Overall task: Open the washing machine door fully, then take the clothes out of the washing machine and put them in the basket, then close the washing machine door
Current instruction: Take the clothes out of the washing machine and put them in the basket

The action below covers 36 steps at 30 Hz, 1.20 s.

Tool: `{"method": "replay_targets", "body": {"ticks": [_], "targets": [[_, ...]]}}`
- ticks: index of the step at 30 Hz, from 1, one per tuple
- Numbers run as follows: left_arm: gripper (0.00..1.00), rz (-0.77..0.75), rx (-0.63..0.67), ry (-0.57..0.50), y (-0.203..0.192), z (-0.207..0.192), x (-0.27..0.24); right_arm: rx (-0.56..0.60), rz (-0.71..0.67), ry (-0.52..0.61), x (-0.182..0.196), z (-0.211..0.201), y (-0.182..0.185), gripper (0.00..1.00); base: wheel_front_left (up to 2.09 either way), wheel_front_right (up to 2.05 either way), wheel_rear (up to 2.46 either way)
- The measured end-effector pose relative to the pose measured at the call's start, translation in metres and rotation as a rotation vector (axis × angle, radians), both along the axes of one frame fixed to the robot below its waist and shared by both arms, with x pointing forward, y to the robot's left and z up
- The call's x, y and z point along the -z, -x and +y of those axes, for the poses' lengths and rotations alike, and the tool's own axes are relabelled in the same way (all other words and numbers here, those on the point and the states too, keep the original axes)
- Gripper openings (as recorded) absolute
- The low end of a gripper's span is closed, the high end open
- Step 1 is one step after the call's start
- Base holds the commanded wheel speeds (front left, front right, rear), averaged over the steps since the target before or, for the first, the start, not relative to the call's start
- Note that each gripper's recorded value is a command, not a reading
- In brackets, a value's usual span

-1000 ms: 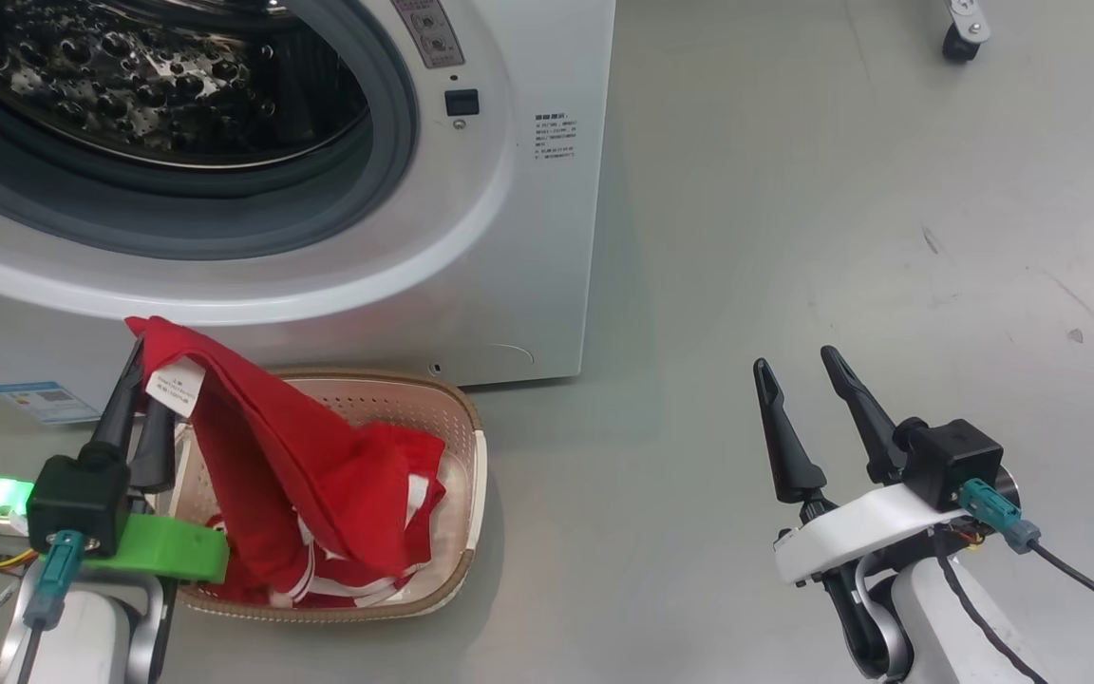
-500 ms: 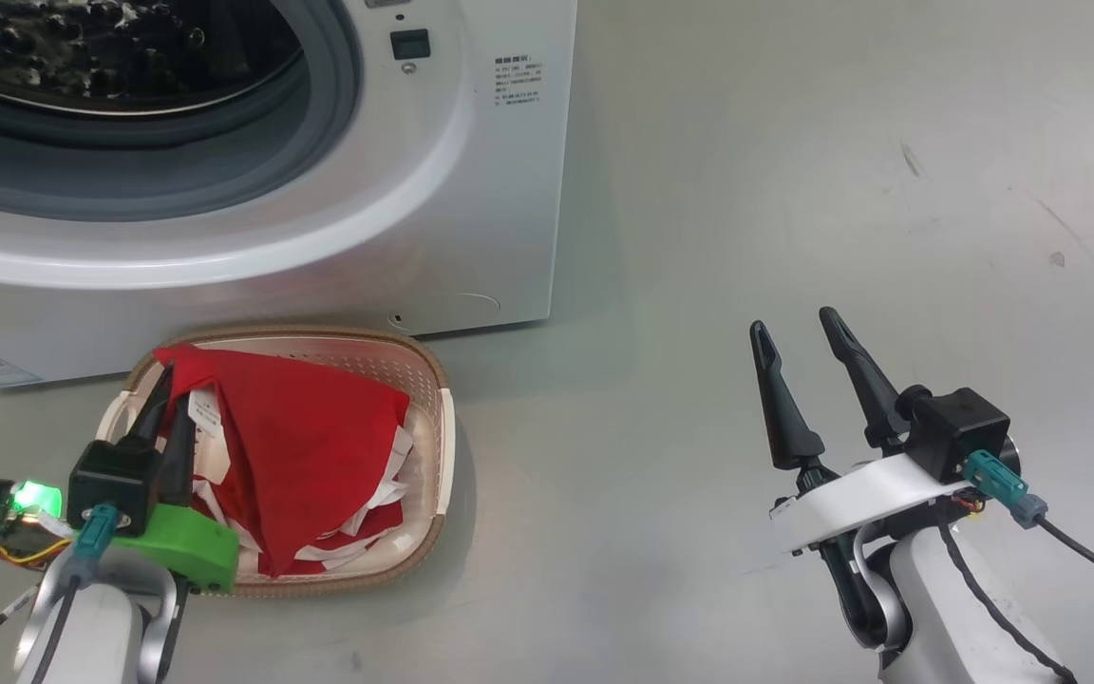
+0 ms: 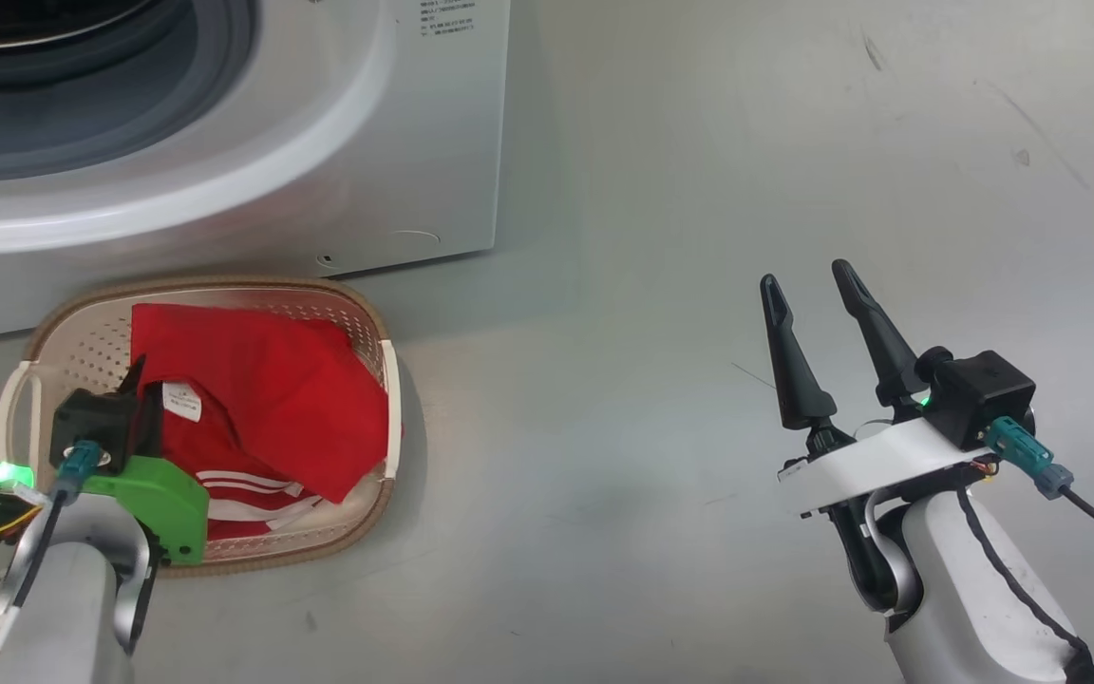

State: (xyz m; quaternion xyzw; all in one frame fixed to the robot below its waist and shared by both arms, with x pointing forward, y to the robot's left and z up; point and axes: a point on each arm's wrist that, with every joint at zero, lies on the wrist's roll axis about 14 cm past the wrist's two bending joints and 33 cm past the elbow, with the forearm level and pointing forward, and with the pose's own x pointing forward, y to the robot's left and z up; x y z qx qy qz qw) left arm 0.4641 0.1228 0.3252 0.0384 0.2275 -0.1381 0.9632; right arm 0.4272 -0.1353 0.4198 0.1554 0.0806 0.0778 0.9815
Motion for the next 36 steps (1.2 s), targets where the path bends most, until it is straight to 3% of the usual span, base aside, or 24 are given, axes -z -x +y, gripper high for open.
{"method": "replay_targets", "body": {"ticks": [10,16,30,31,32,36], "targets": [[0.0,0.208,-0.054,-0.034,0.006,0.011,0.061,0.048,0.046,0.046,0.02,-0.026,-0.003,1.0,0.0,0.0,0.0],[0.0,0.293,-0.152,-0.05,0.015,0.033,0.08,0.025,0.056,0.073,0.027,-0.027,-0.006,1.0,0.0,0.0,0.0],[0.0,0.348,-0.248,-0.038,0.018,0.05,0.098,-0.029,0.066,0.09,0.04,-0.014,-0.017,1.0,0.0,0.0,0.0],[0.41,0.339,-0.265,-0.035,0.016,0.052,0.097,-0.03,0.065,0.089,0.04,-0.014,-0.017,1.0,0.0,0.0,0.0],[1.0,0.329,-0.273,-0.034,0.015,0.053,0.095,-0.032,0.063,0.088,0.04,-0.013,-0.018,1.0,0.0,0.0,0.0],[1.0,0.313,-0.283,-0.033,0.009,0.056,0.093,-0.037,0.059,0.085,0.04,-0.011,-0.02,1.0,0.0,0.0,0.0]]}}
